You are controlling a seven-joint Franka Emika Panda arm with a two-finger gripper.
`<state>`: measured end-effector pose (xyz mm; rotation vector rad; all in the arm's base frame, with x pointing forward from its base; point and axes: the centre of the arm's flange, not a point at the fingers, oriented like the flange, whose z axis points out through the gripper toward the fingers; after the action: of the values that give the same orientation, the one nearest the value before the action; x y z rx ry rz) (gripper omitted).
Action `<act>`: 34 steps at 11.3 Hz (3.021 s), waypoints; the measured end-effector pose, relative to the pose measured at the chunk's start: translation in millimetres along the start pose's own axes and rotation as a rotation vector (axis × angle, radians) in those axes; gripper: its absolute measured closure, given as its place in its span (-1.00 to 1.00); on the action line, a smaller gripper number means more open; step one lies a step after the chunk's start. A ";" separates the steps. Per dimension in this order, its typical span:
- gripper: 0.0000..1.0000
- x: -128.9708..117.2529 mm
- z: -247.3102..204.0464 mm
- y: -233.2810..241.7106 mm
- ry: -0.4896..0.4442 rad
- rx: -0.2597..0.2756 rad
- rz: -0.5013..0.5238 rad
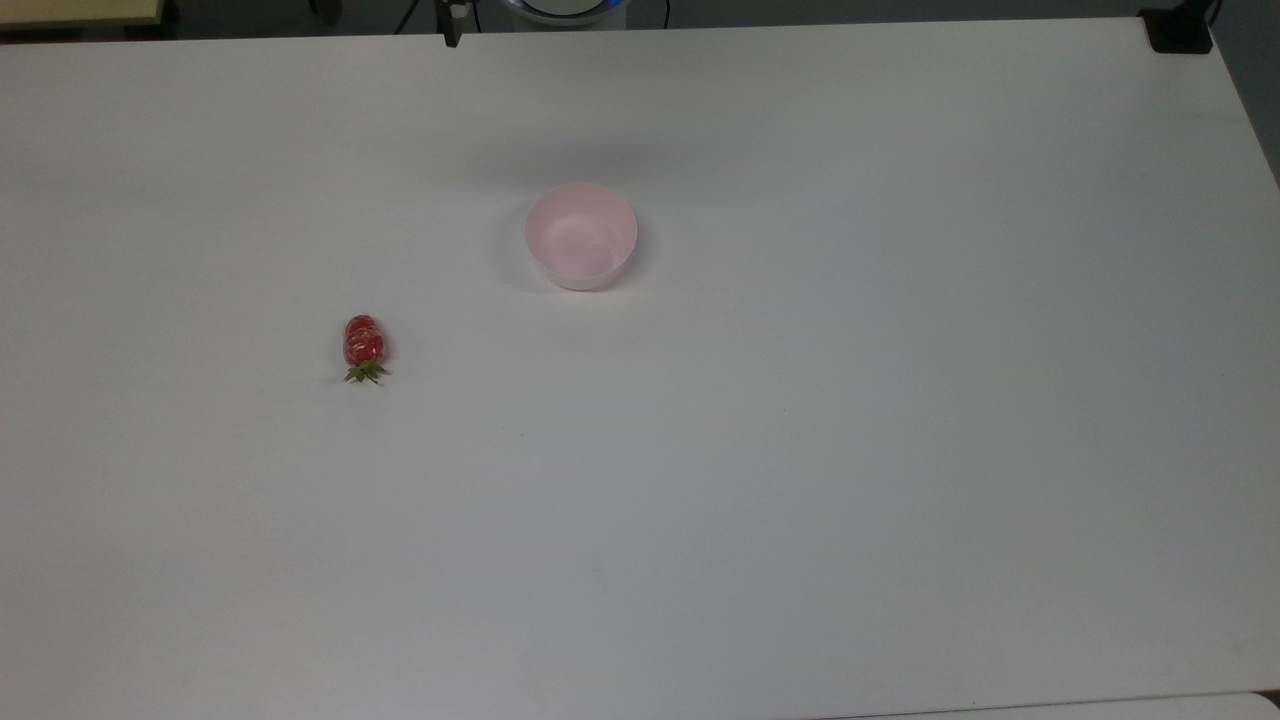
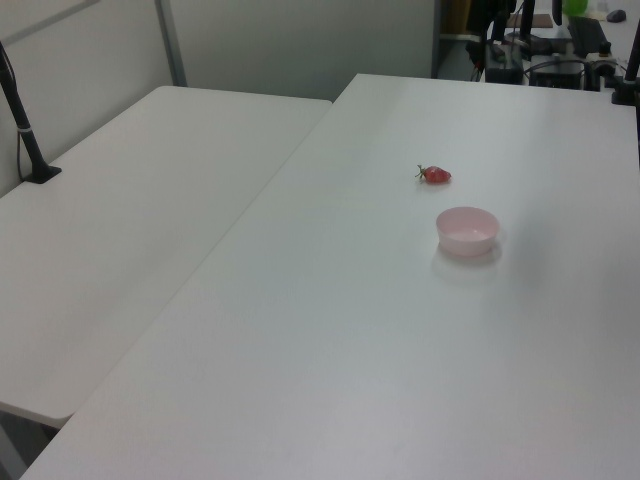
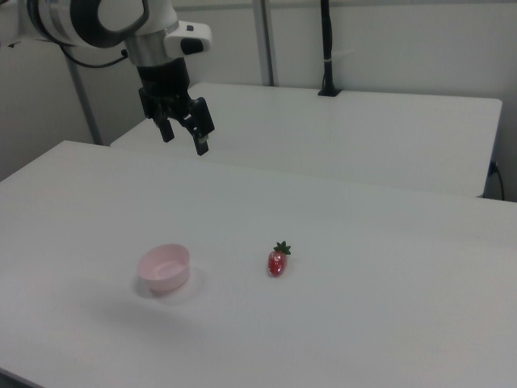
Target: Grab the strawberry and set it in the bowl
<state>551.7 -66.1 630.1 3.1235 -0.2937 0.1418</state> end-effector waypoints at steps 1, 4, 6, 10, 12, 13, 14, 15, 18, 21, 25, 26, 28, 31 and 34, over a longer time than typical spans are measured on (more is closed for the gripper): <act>-1.00 0.2 0.7 -0.7 -0.001 0.000 -0.003; -1.00 6.6 7.7 -1.8 0.010 0.000 -0.125; -1.00 7.6 9.9 -1.9 0.007 0.000 -0.129; -1.00 8.1 14.1 -0.5 -0.002 -0.001 -0.174; -1.00 12.8 34.9 23.6 -0.040 -0.003 -0.205; -1.00 19.0 49.4 43.1 -0.054 -0.004 -0.195; -1.00 25.7 65.9 58.1 -0.064 -0.005 -0.184; -1.00 31.2 86.4 69.2 -0.074 -0.006 -0.175; -1.00 39.1 165.2 85.7 -0.023 -0.061 -0.184; -1.00 51.3 253.9 86.2 0.018 -0.075 -0.202; -1.00 66.4 324.4 76.1 0.063 -0.074 -0.227; -1.00 68.3 333.6 72.1 0.075 -0.072 -0.234; -0.63 72.2 342.2 63.0 0.099 -0.066 -0.236; 0.19 79.7 332.8 51.1 0.126 -0.052 -0.161; 0.19 83.3 318.3 29.3 0.135 -0.032 -0.179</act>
<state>656.4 -113.4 320.4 3.0691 -0.0149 0.3412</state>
